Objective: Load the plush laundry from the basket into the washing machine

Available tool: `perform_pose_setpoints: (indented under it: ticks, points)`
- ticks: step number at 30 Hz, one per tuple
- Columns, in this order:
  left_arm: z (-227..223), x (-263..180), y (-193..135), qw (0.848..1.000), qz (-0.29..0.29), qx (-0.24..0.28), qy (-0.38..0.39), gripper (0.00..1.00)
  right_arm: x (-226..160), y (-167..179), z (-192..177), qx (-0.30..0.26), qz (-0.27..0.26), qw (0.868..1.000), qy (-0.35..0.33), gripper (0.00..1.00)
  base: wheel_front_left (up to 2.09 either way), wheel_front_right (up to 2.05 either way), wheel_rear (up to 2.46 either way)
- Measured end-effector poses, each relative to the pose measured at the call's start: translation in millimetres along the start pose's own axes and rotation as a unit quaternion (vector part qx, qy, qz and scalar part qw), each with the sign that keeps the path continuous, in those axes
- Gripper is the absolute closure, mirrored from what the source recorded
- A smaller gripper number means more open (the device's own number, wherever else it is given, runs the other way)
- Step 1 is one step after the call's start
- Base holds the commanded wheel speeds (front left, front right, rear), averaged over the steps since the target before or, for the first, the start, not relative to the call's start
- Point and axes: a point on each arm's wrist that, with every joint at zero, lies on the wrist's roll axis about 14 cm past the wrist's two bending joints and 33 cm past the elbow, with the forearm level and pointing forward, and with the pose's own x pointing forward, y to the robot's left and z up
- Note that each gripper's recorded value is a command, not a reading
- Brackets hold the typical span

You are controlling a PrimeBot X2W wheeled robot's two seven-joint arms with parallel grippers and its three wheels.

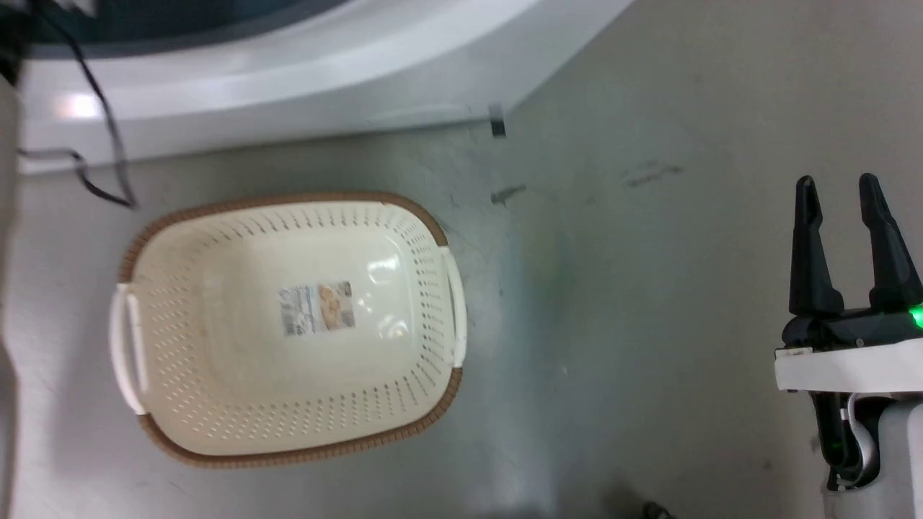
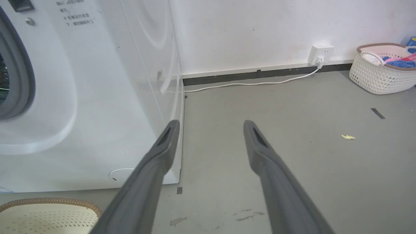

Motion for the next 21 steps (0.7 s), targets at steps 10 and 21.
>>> perform_pose_setpoints:
  ticks: [10, 21]
  points:
    - [22, -84, -23, 0.999, -0.007, -0.047, -0.022, 0.0, -20, 11, 53, -0.006, 0.021, 0.998, -0.063, 0.0, 0.0, 0.0, 0.0]
    - [56, -209, -6, 0.99, 0.046, -0.094, -0.094, 0.0, -50, 60, 94, 0.0, 0.096, 0.989, -0.115, 0.0, 0.0, 0.0, 0.0]
